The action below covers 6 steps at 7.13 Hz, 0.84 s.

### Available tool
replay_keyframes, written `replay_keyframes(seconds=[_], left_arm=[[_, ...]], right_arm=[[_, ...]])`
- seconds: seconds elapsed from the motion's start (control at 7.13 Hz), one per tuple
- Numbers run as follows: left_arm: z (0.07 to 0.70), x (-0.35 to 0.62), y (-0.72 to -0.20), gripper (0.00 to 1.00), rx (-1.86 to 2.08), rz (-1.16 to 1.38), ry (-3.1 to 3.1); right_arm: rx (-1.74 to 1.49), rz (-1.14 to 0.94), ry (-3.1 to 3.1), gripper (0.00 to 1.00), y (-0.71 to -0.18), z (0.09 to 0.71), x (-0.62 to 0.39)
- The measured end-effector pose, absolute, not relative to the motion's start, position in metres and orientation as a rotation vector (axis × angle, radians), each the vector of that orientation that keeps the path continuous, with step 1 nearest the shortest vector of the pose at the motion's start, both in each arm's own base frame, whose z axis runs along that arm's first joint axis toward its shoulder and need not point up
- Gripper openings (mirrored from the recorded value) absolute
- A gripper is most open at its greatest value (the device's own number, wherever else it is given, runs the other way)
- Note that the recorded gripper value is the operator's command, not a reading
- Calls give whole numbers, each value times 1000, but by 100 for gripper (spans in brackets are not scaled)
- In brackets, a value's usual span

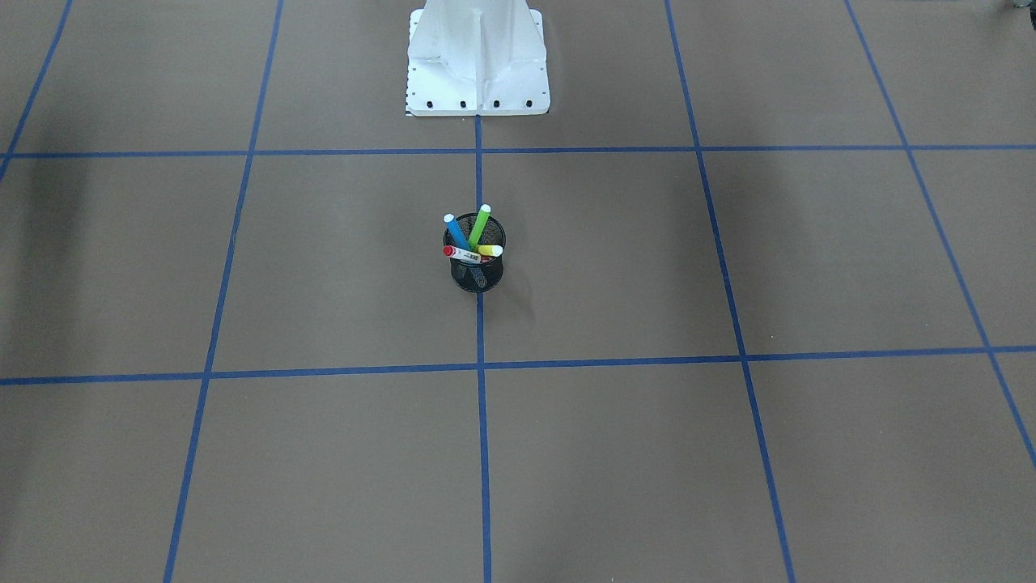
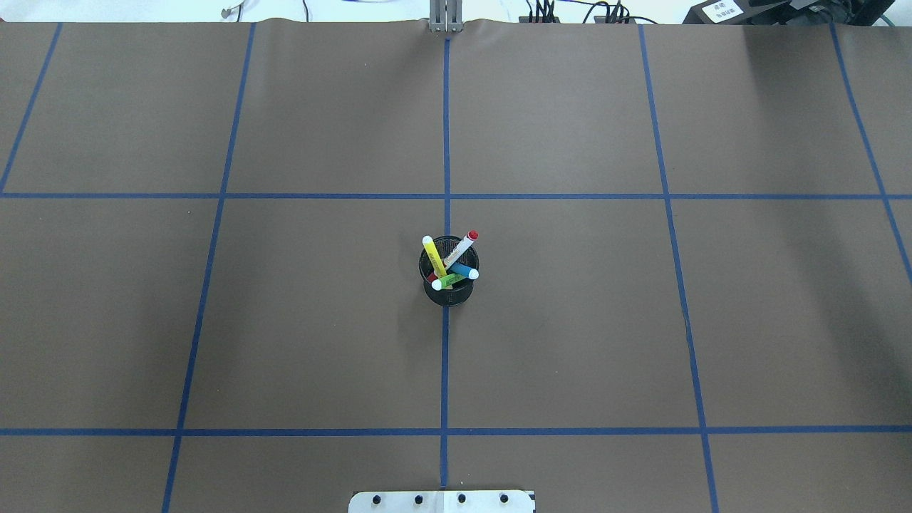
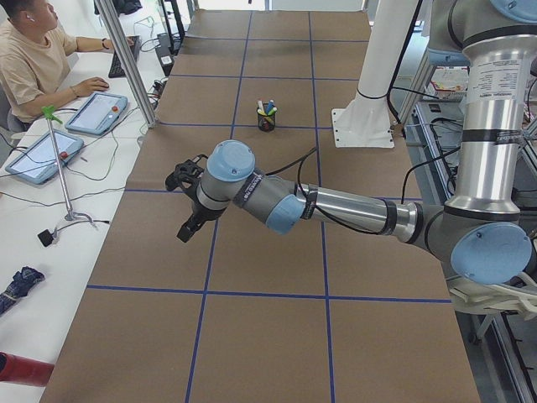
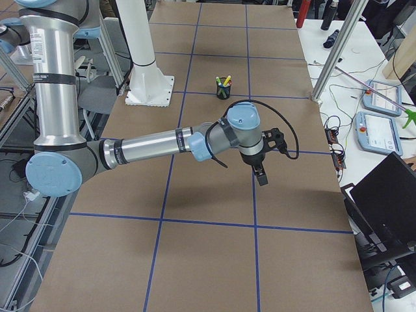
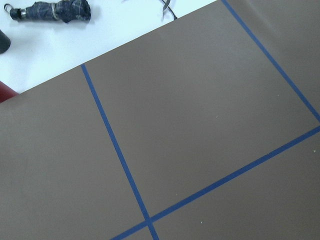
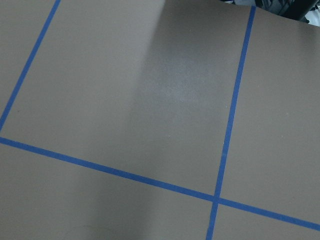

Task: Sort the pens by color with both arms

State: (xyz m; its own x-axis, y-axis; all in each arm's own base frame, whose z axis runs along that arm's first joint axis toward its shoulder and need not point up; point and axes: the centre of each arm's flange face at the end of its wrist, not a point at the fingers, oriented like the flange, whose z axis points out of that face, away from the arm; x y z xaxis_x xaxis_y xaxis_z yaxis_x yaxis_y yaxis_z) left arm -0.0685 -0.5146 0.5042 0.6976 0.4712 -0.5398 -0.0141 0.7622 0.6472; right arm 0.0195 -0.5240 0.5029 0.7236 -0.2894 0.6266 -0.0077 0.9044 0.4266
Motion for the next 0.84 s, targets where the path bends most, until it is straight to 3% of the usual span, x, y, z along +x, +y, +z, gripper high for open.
replay_keyframes(seconds=[0.42,0.84], left_arm=[[442,-29,-543,100,690,232,841],[394,28,-561,100,614,124,948]], right_arm=[[440,-167,-847,99,-544,434,-34],[376,5,-940,99,-542,342,-136]])
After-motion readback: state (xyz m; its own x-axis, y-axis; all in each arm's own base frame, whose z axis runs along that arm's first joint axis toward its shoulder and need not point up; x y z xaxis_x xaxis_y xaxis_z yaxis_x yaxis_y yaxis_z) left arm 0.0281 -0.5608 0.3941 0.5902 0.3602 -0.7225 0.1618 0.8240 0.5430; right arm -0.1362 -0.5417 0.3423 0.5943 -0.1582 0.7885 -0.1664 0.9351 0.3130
